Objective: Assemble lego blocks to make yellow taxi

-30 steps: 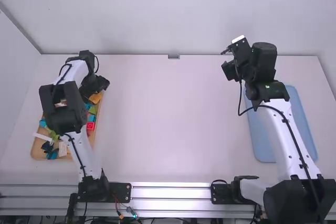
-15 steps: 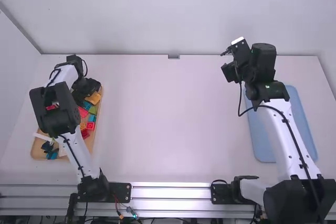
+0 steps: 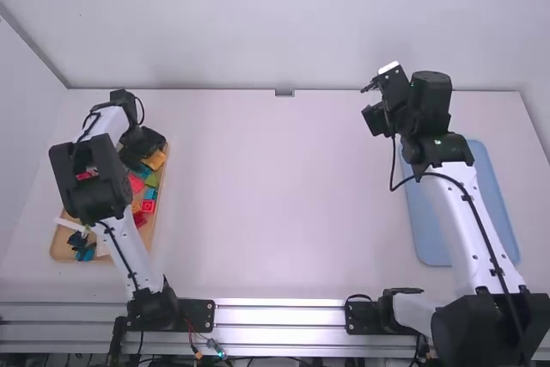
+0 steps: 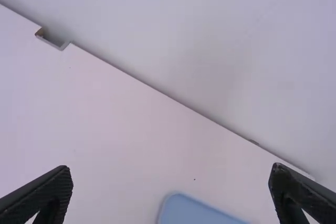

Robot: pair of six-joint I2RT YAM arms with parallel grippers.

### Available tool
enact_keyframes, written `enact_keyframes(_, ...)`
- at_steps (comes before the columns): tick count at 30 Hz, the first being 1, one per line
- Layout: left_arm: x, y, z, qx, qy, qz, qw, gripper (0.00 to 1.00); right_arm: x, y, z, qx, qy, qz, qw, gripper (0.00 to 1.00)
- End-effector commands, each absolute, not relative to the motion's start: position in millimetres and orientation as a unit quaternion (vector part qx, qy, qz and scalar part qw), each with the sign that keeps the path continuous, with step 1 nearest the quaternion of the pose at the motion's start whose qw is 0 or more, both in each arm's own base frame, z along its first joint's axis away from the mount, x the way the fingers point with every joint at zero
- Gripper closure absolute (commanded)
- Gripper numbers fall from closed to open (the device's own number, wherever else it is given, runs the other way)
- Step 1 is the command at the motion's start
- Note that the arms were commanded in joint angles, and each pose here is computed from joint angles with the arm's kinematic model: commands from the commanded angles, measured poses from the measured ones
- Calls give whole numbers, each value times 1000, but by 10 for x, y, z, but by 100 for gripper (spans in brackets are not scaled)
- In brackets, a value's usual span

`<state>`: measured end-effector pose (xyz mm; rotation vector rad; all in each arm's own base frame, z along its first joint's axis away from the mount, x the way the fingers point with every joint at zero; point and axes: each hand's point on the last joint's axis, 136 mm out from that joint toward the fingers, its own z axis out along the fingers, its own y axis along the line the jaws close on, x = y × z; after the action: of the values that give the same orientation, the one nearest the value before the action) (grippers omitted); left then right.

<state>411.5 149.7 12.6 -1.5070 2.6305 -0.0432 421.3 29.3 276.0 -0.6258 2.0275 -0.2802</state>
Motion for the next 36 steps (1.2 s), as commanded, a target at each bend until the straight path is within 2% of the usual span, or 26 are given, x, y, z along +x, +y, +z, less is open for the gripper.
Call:
enact_keyframes(1, 4033, 1424, 82, -495, 868, -23, 30, 15, 4240, 297, 2897, -254, 825, -117, 492, 2)
enact_keyframes(6, 4099, 1481, 175, -493, 869, -11, 44, 15, 4239, 297, 2896, -254, 825, -117, 492, 1)
enact_keyframes(21, 4212, 1474, 173, -475, 877, -15, 65, 23, 4238, 305, 2895, -252, 826, -113, 492, 1)
enact_keyframes(36, 4169, 1493, 73, -472, 879, -14, 65, 25, 4239, 304, 2894, -252, 826, -114, 492, 1)
